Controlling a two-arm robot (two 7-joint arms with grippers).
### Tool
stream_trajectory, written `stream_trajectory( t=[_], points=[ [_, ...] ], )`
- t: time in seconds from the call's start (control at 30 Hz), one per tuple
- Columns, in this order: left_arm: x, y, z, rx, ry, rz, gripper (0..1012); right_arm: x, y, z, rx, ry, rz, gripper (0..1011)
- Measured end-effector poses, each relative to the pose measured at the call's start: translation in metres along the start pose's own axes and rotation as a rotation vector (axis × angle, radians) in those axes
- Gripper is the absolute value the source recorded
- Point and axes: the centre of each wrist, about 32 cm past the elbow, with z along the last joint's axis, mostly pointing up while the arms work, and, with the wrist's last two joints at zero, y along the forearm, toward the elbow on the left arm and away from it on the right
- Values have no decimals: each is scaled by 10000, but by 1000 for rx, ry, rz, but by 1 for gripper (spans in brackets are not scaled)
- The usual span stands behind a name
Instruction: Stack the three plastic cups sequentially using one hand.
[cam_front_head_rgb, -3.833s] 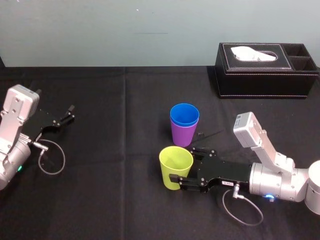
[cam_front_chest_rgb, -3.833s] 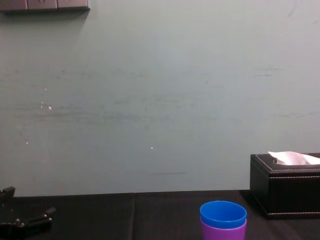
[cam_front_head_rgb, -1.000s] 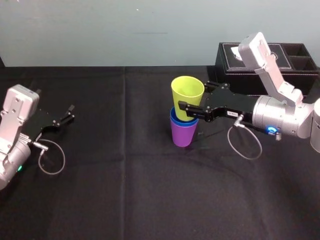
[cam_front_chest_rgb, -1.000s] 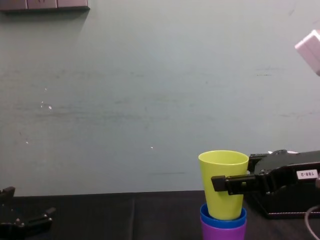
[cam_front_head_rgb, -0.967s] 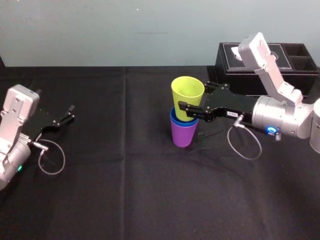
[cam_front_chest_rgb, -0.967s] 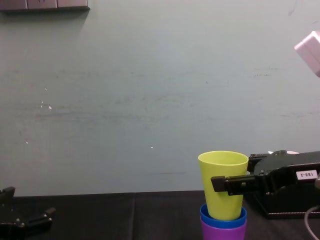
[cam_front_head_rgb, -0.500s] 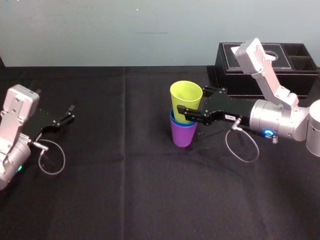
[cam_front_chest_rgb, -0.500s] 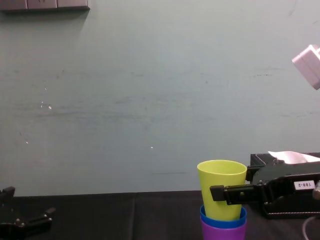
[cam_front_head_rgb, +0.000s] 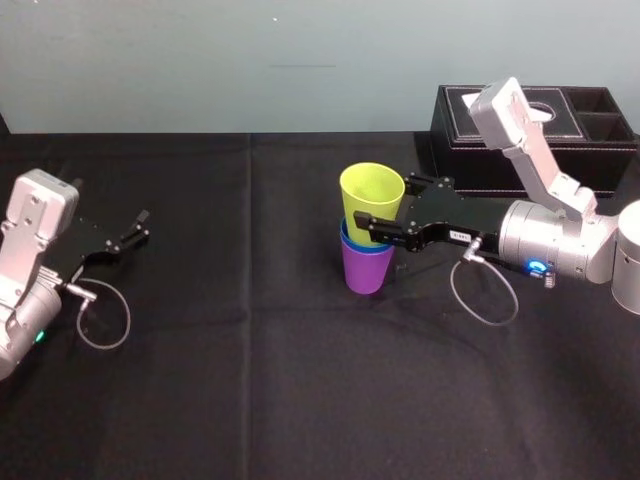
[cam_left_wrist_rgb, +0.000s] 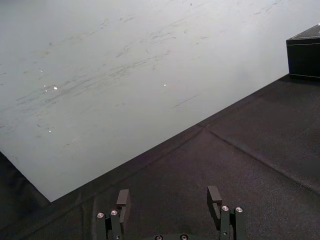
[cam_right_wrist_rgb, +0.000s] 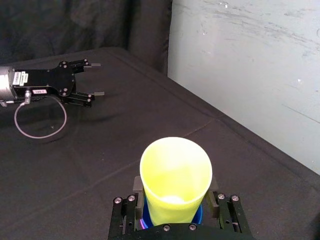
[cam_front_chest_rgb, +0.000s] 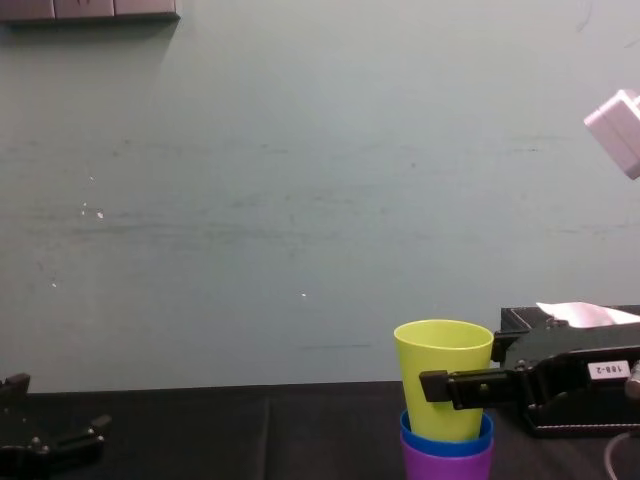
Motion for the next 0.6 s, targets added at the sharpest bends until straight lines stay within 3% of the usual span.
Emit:
stream_trajectory(
  t=[0.17, 0.43, 0.6],
  points=[
    [0, 0, 0, 0, 0, 0, 1011, 0, -1, 3, 1, 0, 0, 783],
    [0, 0, 0, 0, 0, 0, 1011, 2, -5, 6, 1, 0, -2, 999],
    [0, 0, 0, 0, 0, 0, 1012, 2, -5, 8, 1, -1, -2, 1004]
  ],
)
